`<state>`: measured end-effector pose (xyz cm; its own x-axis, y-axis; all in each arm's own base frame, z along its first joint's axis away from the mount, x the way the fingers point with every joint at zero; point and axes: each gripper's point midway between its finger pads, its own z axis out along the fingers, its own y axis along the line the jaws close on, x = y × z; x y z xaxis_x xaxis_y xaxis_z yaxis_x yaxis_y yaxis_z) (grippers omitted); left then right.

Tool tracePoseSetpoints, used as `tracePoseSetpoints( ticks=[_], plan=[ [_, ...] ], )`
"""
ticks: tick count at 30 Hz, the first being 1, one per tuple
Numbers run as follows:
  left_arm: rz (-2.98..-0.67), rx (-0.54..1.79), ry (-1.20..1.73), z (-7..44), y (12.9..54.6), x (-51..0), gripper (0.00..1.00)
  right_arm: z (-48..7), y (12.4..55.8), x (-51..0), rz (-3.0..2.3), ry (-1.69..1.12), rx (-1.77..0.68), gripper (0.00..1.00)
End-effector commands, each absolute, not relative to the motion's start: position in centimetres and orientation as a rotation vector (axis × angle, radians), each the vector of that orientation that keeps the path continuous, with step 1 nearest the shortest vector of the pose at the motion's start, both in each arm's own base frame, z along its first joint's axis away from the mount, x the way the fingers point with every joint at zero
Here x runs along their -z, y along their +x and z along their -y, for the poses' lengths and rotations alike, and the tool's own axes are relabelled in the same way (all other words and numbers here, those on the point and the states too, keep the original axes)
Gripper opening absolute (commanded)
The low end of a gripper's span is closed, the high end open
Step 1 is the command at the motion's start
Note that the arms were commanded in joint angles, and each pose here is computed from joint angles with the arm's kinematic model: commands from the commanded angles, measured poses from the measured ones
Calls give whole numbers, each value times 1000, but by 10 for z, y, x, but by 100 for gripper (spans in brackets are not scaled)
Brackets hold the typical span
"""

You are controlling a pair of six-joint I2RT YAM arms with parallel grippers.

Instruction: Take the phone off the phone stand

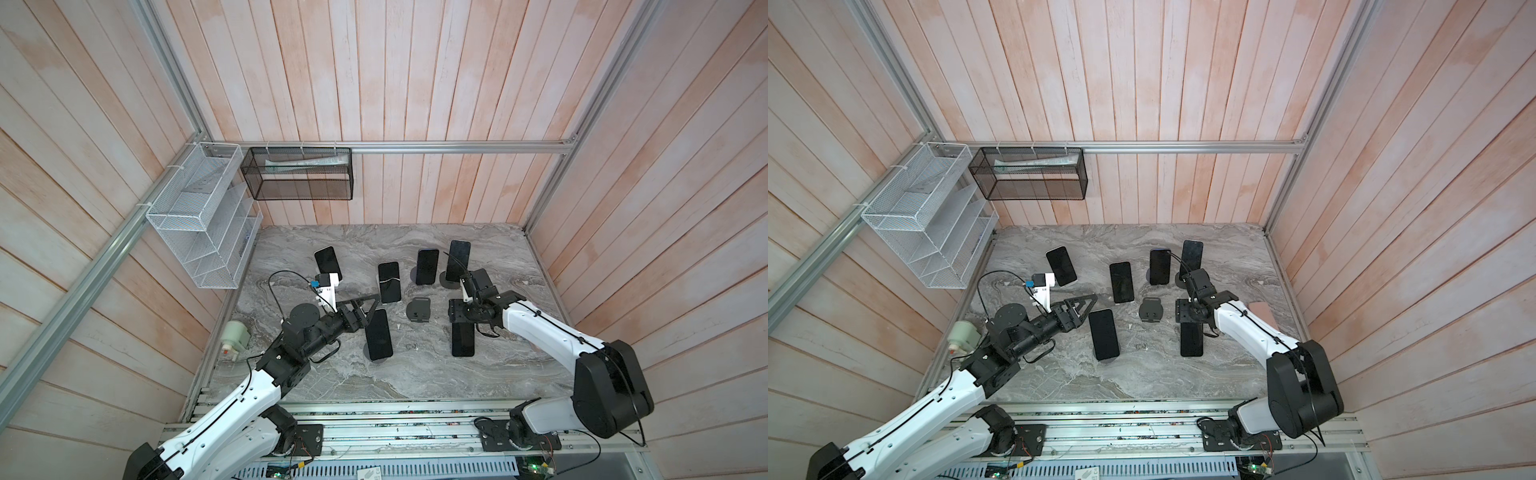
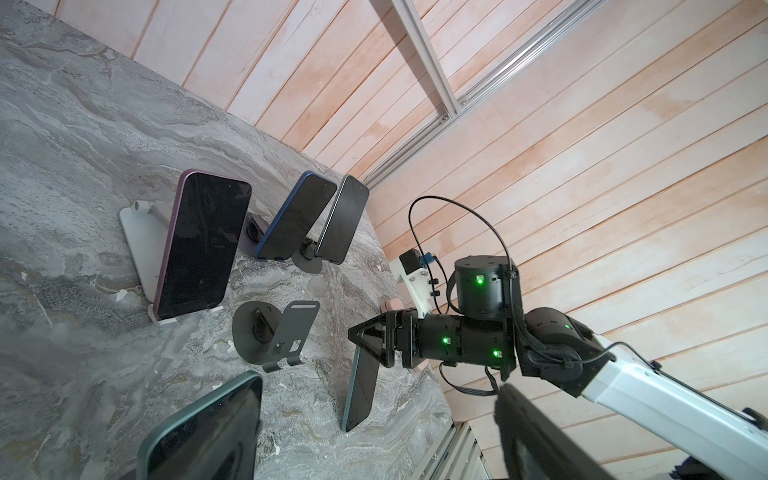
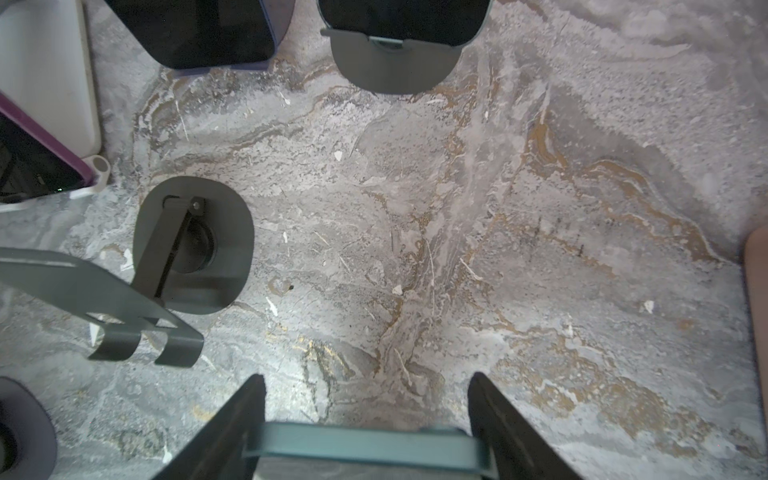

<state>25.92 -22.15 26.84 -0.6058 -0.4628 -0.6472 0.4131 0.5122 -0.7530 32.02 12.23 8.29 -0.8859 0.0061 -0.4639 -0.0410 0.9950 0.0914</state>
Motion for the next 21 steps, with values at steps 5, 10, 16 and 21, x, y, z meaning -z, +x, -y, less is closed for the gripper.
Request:
tracePoseSetpoints(
  ticks=[5, 10, 16, 21],
  plan=[
    [-1875, 1191, -52, 216, 257, -259, 91, -133, 331, -62, -2684, -13, -179, 63],
    [-1869, 1182, -54, 214, 256, -260, 91, -138, 328, -47, -2713, -19, -211, 63],
    [-1862, 1200, -38, 216, 254, -260, 91, -140, 320, -33, -2744, -26, -242, 65],
    [-1859, 1193, -37, 217, 256, -257, 91, -138, 314, -23, -2758, -23, -223, 66]
  ],
)
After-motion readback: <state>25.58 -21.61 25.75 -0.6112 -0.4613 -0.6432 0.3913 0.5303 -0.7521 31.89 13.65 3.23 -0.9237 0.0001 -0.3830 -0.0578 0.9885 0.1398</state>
